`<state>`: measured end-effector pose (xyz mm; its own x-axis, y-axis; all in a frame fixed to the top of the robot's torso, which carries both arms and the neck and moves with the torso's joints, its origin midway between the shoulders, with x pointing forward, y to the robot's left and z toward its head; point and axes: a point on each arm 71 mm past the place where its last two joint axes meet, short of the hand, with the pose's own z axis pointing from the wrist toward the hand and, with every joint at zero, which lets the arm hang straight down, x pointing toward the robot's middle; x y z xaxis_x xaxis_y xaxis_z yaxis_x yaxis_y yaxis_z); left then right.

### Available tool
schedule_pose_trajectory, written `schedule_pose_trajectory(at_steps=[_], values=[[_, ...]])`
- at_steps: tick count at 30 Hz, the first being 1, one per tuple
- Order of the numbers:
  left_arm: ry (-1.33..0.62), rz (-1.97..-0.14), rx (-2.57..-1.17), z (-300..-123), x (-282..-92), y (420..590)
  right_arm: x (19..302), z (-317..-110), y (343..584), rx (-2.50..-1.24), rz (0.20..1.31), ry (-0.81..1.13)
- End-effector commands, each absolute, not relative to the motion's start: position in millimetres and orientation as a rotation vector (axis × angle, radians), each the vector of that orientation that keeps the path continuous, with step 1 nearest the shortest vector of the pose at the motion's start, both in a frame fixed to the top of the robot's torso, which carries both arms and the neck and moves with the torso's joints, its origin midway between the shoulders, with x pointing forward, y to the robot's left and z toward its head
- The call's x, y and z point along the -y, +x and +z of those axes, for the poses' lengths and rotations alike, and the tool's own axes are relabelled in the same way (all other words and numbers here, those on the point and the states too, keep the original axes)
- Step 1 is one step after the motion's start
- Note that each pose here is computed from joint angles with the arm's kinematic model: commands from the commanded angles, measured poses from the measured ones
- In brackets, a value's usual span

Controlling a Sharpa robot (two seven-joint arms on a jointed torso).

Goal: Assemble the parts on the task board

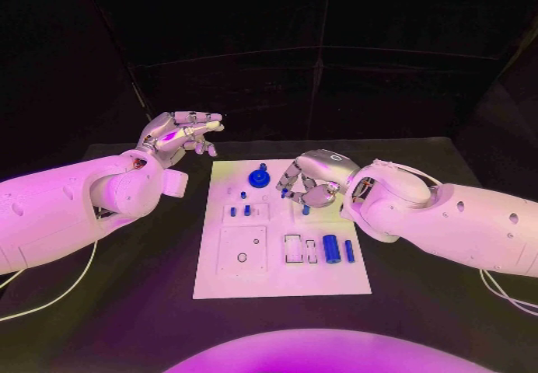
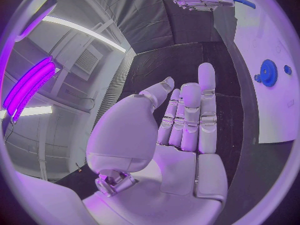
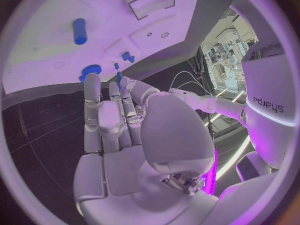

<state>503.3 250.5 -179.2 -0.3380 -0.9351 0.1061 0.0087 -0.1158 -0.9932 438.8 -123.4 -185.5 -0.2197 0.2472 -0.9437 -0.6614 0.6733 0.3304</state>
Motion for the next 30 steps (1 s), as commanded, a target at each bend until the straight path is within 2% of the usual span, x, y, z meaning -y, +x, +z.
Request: schedule_pose_trajectory(at_steps=[1, 7, 14, 30], values=[[-1.079, -1.580, -1.370, -177.4, -248.5, 503.5, 113, -185, 439, -1.581, 0.924, -0.343], [-1.076, -1.589, -1.374, -177.3, -244.6, 503.8, 91, -202, 432, -1.628, 0.986, -0.354], [-1.074, -1.596, -1.378, -177.3, -241.0, 504.2, 72, -224, 424, -1.663, 1.007, -0.393], [-1.070, -1.607, -1.384, -177.4, -235.4, 504.8, 59, -244, 422, -1.698, 0.979, -0.445]])
